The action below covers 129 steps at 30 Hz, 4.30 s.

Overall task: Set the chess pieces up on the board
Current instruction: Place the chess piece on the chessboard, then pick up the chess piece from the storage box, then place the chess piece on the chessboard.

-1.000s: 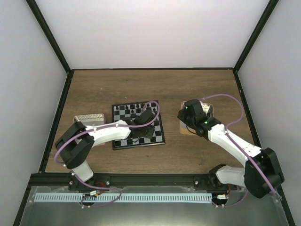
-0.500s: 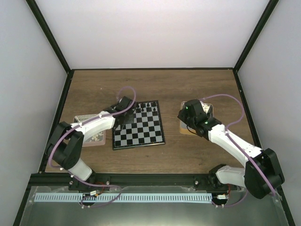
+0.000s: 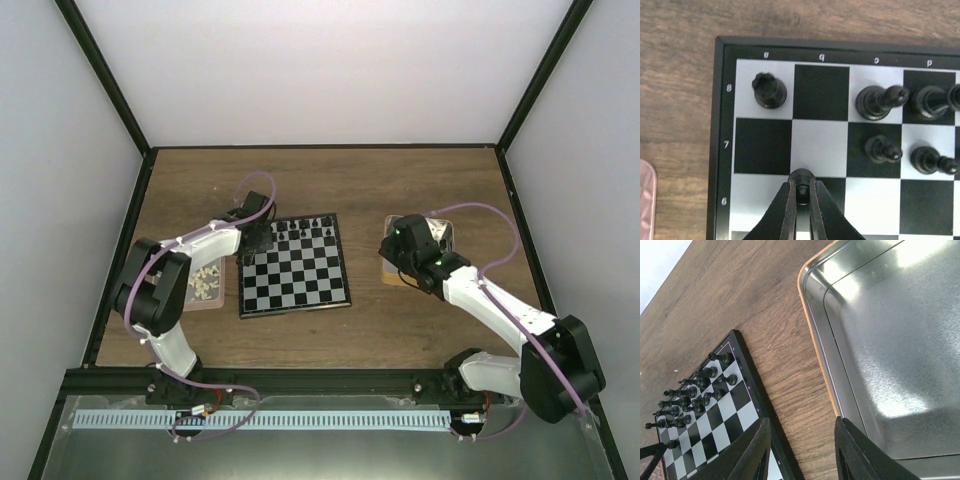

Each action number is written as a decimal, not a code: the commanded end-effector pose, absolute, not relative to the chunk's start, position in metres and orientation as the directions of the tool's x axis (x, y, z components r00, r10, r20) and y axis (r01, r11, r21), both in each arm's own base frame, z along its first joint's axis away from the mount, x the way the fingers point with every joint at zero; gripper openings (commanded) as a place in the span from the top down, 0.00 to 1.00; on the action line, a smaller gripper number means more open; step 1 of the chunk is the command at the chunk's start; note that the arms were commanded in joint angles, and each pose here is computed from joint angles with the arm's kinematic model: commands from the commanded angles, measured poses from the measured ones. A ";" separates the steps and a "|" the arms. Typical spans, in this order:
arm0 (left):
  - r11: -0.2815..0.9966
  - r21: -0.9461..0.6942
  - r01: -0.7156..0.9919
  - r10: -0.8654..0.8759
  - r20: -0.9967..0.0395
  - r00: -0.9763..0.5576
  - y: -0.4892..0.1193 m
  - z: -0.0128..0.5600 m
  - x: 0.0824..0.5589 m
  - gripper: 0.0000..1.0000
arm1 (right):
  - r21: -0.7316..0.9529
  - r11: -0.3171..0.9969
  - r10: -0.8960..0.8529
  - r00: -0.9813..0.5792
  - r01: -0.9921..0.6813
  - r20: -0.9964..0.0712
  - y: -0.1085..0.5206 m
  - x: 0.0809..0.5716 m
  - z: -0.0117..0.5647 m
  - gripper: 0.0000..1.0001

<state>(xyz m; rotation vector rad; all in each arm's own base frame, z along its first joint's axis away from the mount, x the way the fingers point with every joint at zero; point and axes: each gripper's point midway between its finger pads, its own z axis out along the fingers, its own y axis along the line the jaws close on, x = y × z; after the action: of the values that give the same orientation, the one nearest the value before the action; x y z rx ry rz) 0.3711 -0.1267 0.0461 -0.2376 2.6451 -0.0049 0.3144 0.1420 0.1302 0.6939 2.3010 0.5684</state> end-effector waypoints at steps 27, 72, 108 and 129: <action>0.983 -0.099 -0.155 -0.184 -0.546 -0.817 -0.125 0.108 0.382 0.60 | 0.369 0.831 0.554 -0.561 0.416 -0.615 0.077 0.328 0.137 0.61; 0.978 -0.199 -0.059 -0.173 -0.623 -0.763 -0.133 0.158 0.370 0.55 | -0.068 0.874 0.350 -0.719 0.482 -0.600 -0.013 0.399 0.038 0.65; 0.952 -0.305 0.023 -0.196 -0.663 -0.722 -0.148 0.187 0.365 0.52 | 0.120 0.895 0.410 -0.689 0.429 -0.598 -0.002 0.402 0.064 0.90; 0.325 -0.813 0.483 -0.184 -0.555 -0.811 -0.276 0.285 0.302 0.34 | 0.635 0.197 0.144 -0.618 -0.747 -0.773 0.228 0.268 0.268 0.89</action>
<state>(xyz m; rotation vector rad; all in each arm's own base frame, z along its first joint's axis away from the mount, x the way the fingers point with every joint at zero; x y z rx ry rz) 0.3268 -0.2471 0.2568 0.1476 2.1067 -1.2230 0.3132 0.1920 0.2188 -0.2569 1.9524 1.3001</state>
